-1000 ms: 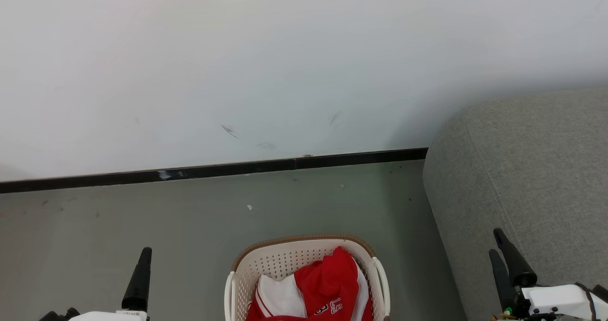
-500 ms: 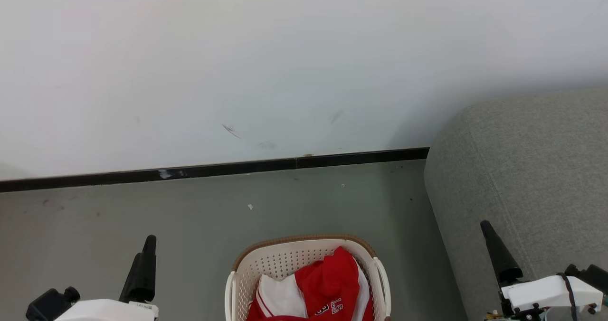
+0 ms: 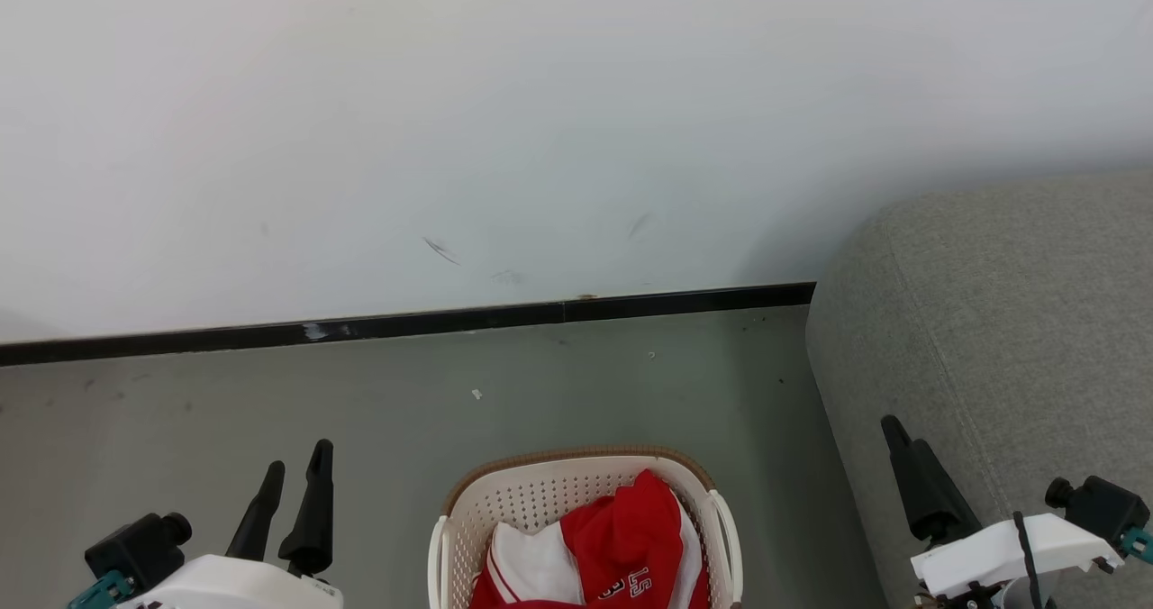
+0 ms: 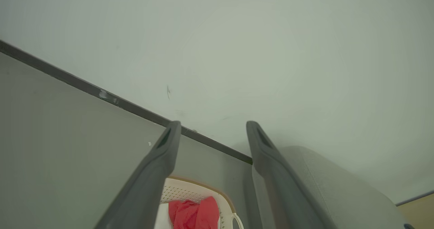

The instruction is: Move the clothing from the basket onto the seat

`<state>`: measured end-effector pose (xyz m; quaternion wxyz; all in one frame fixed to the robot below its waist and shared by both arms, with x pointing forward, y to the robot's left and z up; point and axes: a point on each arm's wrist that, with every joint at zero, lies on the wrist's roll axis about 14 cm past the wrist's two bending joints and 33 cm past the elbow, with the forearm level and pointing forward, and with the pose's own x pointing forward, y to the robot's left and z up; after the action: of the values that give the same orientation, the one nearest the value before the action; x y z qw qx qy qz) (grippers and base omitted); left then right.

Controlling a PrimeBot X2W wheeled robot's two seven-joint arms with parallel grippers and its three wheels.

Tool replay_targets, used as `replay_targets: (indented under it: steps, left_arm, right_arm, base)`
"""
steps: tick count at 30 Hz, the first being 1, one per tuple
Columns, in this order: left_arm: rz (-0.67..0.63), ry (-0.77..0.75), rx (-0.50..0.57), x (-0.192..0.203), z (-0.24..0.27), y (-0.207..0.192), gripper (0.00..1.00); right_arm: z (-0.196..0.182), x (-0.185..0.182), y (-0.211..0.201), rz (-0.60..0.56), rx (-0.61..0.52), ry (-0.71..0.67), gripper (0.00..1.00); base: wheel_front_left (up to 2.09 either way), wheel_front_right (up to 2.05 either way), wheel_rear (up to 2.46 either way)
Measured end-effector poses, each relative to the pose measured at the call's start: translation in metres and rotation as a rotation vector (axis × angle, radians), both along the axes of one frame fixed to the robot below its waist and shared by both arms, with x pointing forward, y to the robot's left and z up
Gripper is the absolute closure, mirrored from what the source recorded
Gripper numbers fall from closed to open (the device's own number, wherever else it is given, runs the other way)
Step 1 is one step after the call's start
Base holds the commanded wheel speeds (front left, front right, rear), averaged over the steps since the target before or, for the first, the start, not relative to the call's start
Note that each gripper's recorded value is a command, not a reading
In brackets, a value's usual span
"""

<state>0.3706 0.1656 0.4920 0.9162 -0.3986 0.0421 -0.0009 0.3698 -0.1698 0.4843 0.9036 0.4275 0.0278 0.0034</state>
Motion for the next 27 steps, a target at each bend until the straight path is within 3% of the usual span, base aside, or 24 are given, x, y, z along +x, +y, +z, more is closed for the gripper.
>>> replay_targets:
  steps: [8,27]
  left_arm:
    - [-0.029,-0.012,0.177,-0.003,0.001,-0.008,0.0]
    - [-0.032,-0.071,0.486,-0.011,0.006,-0.021,0.0]
  right_arm:
    - [0.006,-0.001,0.006,0.023,-0.143,-0.033,0.0]
    - [0.024,-0.001,0.021,0.076,-0.438,-0.133,0.0]
  base:
    - [0.0,0.0,0.0]
    - [0.0,0.0,0.0]
